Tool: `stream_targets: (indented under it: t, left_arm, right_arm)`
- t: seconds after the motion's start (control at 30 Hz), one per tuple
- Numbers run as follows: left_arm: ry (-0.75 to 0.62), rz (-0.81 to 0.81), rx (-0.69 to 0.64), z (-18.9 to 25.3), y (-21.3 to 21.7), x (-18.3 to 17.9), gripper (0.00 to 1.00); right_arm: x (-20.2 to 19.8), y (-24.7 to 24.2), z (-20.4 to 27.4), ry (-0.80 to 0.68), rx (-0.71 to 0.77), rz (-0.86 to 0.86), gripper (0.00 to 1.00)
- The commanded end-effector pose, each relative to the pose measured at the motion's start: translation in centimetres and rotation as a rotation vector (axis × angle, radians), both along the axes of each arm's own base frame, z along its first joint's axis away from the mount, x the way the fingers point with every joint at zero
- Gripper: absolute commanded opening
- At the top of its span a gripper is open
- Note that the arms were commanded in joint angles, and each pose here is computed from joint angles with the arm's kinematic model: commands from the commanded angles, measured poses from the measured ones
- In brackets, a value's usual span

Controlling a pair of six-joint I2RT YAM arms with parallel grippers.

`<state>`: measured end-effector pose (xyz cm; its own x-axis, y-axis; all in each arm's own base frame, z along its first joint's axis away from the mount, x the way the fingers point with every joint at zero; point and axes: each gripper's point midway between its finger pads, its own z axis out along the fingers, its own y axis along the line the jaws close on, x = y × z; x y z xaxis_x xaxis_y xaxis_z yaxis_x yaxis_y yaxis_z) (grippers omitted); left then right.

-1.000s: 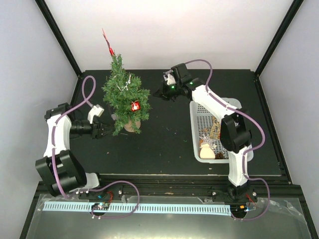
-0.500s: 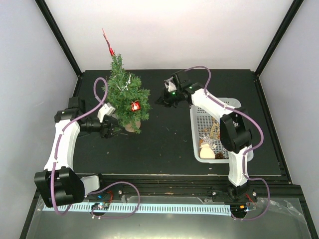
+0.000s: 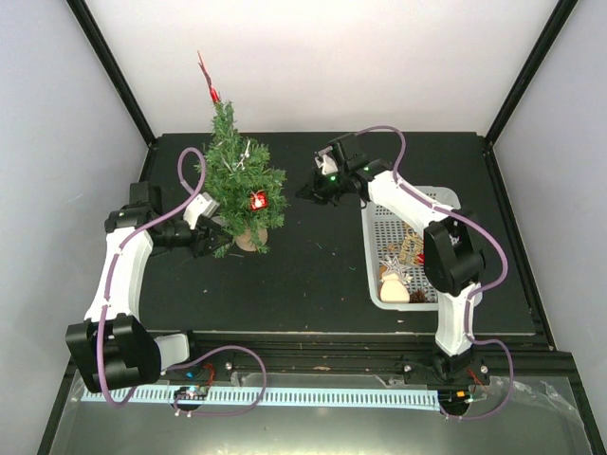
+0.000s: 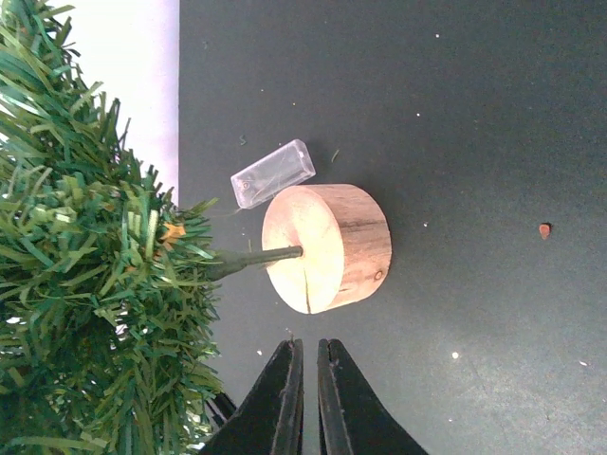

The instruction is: Decorate the small christmas tree

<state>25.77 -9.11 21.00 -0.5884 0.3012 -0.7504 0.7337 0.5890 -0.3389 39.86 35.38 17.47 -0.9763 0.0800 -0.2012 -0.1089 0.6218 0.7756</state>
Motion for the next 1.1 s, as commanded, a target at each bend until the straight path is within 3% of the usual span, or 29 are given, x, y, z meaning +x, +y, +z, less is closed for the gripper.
stream_targets:
  t: [0.0, 0.33, 0.8, 1.07]
  left_arm:
    - [-0.027, 0.018, 0.025, -0.1, 0.3, 0.8, 0.37]
    - [-0.033, 0.04, 0.093, -1.5, 1.2, 1.1, 0.18]
    - [-0.042, 0.093, 0.139, -2.7, 3.8, 1.3, 0.14]
    - [-0.077, 0.154, 0.185, -2.2, 6.3, 3.5, 0.14]
  right_arm:
    - [-0.3, -0.3, 1.6, -0.026, 0.03, -0.004, 0.09]
    - [-1.2, -0.8, 1.0, -0.018, 0.02, 0.001, 0.1]
    - [-1.6, -0.6, 1.5, -0.041, 0.038, 0.031, 0.11]
    - [-2.3, -0.7, 1.3, -0.045, 0.031, 0.053, 0.11]
